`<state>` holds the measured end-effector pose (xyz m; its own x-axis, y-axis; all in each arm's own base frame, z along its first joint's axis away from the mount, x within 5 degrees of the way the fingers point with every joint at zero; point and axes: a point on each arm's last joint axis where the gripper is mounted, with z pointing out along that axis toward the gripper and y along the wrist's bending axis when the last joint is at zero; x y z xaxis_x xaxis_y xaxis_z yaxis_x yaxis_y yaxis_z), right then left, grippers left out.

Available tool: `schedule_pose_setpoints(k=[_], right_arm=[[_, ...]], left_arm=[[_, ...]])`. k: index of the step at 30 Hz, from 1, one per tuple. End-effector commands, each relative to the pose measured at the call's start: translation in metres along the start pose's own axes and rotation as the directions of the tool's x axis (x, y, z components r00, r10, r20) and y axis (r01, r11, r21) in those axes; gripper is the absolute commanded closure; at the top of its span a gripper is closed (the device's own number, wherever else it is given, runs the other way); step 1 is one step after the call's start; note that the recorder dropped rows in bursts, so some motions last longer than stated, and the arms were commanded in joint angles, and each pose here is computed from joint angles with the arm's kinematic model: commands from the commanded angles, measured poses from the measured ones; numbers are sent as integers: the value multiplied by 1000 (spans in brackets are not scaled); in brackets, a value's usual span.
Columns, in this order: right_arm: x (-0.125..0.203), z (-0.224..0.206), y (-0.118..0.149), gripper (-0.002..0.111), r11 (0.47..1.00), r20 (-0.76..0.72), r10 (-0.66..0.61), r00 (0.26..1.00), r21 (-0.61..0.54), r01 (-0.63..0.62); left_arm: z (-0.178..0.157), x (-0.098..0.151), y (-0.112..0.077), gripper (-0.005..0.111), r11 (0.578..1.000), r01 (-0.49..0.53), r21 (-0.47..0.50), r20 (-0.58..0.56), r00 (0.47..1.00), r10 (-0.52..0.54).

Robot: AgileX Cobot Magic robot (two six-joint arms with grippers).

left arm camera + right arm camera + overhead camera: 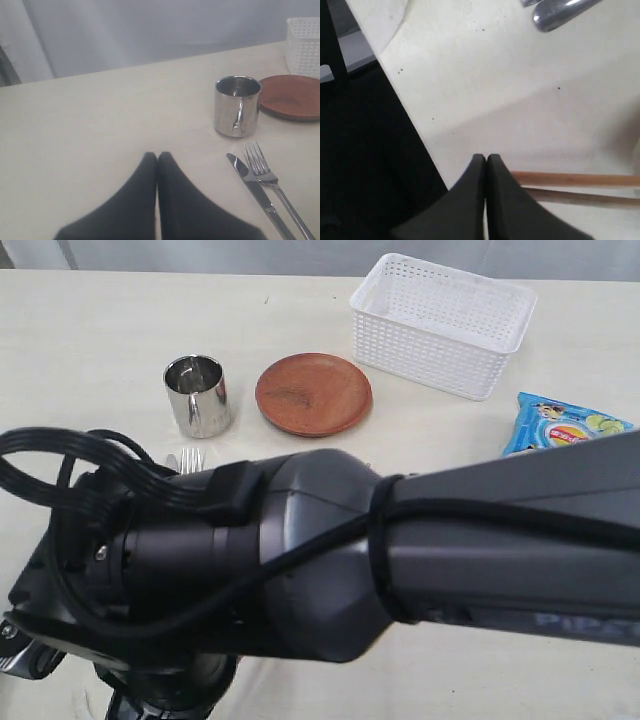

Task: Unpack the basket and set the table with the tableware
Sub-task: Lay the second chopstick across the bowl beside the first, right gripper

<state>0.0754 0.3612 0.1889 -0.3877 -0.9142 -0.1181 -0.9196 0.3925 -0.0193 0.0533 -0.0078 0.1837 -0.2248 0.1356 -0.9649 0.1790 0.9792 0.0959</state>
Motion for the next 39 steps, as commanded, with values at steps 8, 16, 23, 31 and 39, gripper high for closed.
schedule_pose_setpoints(k=[8,16,23,31,39], right_arm=[[4,-59,-3,109,999,138,-19,990,-33,24],[2,-21,15,109,981,-2,-65,998,-185,64],[1,0,10,109,991,-63,-84,994,-112,76],[-1,2,-3,109,997,-49,-68,996,36,70],[-1,-1,-2,109,998,-46,-50,998,25,51]], left_arm=[[0,0,0,107,1000,2,-2,5,1000,-2],[0,0,0,107,1000,2,-2,5,1000,-2],[0,0,0,107,1000,2,-2,5,1000,-2],[0,0,0,107,1000,2,-2,5,1000,-2],[0,0,0,107,1000,2,-2,5,1000,-2]])
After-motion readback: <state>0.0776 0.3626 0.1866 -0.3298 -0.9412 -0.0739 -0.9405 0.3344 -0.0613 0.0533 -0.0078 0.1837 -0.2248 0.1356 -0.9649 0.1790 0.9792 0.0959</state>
